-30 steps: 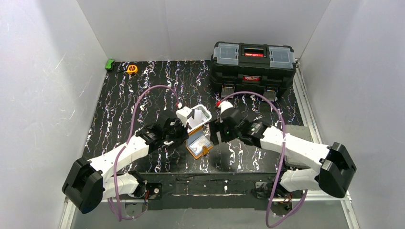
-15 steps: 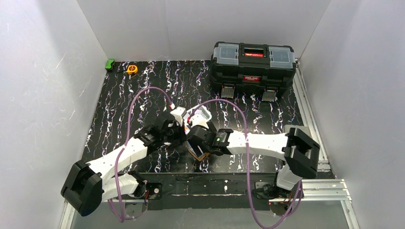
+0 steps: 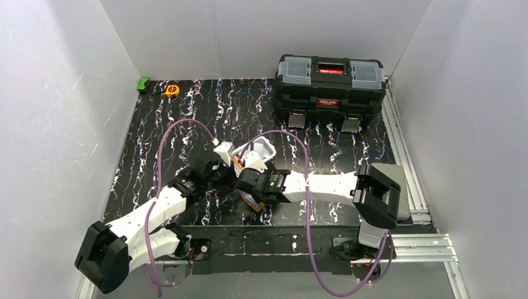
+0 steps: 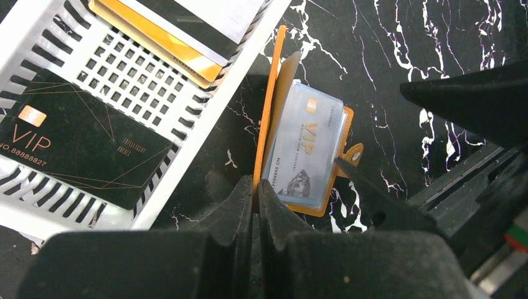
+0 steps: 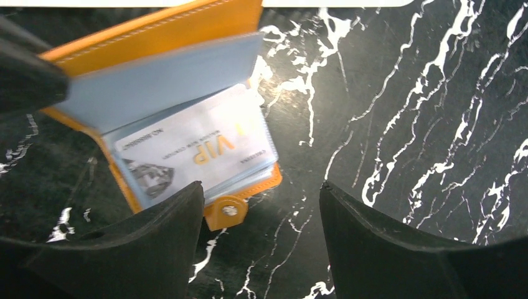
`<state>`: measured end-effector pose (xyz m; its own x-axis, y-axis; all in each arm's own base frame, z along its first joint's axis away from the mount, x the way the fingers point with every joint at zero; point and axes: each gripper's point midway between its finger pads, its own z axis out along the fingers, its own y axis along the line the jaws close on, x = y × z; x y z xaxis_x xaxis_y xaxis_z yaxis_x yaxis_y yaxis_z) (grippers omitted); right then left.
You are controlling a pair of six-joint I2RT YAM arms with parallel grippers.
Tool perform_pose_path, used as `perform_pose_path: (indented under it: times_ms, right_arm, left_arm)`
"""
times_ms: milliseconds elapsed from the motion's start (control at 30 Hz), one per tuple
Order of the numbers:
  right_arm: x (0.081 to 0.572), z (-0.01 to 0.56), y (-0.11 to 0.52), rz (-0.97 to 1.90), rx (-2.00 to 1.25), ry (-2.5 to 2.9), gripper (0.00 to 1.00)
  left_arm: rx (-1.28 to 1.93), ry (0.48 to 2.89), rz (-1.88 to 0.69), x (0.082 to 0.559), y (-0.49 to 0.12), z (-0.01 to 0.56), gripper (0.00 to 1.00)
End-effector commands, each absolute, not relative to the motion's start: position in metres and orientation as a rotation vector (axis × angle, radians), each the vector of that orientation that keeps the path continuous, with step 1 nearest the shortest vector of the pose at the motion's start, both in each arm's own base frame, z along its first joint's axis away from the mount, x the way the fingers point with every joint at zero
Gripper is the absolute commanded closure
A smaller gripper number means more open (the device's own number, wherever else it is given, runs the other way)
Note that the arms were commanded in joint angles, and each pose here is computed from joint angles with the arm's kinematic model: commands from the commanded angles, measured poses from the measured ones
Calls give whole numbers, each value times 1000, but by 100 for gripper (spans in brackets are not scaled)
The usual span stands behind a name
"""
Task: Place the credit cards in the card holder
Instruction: Close the card holder at the center of the board.
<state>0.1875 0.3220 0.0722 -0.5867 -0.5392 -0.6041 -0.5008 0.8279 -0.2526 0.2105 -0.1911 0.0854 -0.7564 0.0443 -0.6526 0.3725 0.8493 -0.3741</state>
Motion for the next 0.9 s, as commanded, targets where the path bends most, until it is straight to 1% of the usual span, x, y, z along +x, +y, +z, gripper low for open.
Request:
perform_pose_path:
  times_ms: [0, 200, 300, 367, 433, 500, 667, 867]
  right_arm:
    - [186, 81, 339, -48, -778, 2282, 25]
    - [180, 71, 332, -87, -797, 2326, 27]
    - [178, 68, 325, -103, -776, 2340, 30]
    - [177, 67, 323, -107, -766, 2344, 34]
    - [176, 66, 321, -114, -761, 2348, 42]
    - [175, 65, 318, -119, -767, 2354, 47]
    - [172, 63, 309, -129, -746, 2370, 57]
    - [166, 63, 301, -125, -724, 2403, 64]
  left_arm:
    - [262, 2357, -648, 210, -187, 86, 100]
    - [236, 2352, -658, 212, -185, 88, 100]
    - [235, 2349, -669, 211, -186, 87, 100]
    - [235, 2350, -670, 210, -186, 87, 100]
    - [234, 2347, -667, 210, -185, 87, 100]
    - [232, 2349, -665, 210, -185, 86, 100]
    - [234, 2349, -670, 209, -185, 86, 100]
    - [242, 2351, -676, 208, -186, 85, 100]
